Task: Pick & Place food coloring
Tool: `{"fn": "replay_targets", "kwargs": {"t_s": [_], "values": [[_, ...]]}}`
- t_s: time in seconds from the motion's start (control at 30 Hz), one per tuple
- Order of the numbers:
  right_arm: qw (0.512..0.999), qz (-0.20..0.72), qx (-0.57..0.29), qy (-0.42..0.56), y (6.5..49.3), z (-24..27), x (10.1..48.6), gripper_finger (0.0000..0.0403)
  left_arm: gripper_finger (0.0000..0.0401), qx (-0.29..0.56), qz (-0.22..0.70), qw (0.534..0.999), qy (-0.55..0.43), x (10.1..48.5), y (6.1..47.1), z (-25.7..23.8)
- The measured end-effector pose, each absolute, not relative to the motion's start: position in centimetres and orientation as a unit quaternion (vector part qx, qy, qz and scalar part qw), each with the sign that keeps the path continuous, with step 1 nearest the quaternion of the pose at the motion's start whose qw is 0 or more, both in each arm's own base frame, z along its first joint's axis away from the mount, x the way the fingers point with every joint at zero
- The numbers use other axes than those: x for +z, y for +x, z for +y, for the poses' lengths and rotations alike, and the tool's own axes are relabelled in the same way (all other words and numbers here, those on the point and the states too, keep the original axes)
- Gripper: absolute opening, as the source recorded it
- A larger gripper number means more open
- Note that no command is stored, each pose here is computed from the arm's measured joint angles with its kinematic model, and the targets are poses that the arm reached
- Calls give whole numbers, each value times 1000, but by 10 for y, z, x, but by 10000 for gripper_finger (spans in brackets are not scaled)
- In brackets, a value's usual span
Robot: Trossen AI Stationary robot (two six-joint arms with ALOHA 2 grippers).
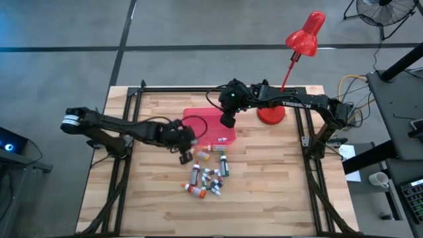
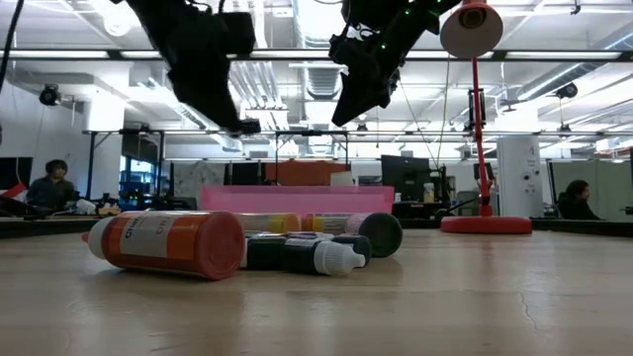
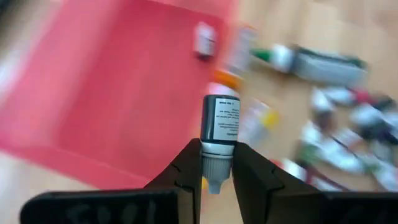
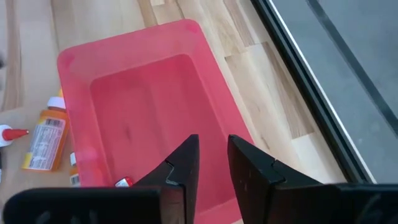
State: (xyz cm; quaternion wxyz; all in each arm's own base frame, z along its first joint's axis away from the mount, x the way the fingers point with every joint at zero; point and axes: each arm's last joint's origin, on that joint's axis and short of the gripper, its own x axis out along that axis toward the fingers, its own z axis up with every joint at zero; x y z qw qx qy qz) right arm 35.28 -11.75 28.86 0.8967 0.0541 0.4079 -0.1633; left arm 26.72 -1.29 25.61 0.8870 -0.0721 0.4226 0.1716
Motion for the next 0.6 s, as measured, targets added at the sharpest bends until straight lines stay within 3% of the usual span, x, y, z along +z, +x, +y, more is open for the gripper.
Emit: {"fn": "replay_targets", "kwargs": {"t_s": [0.2, 0.43, 0.6], "values": [[897, 408, -162, 54, 351, -117, 290, 72, 48, 308, 392, 866, -41, 256, 267, 19], [901, 401, -155, 57, 343, -113, 302, 71, 53, 299, 428, 849, -77, 233, 282, 36], [889, 428, -151, 62, 336, -111, 301, 90, 96, 307, 453, 834, -66, 222, 284, 32]]}}
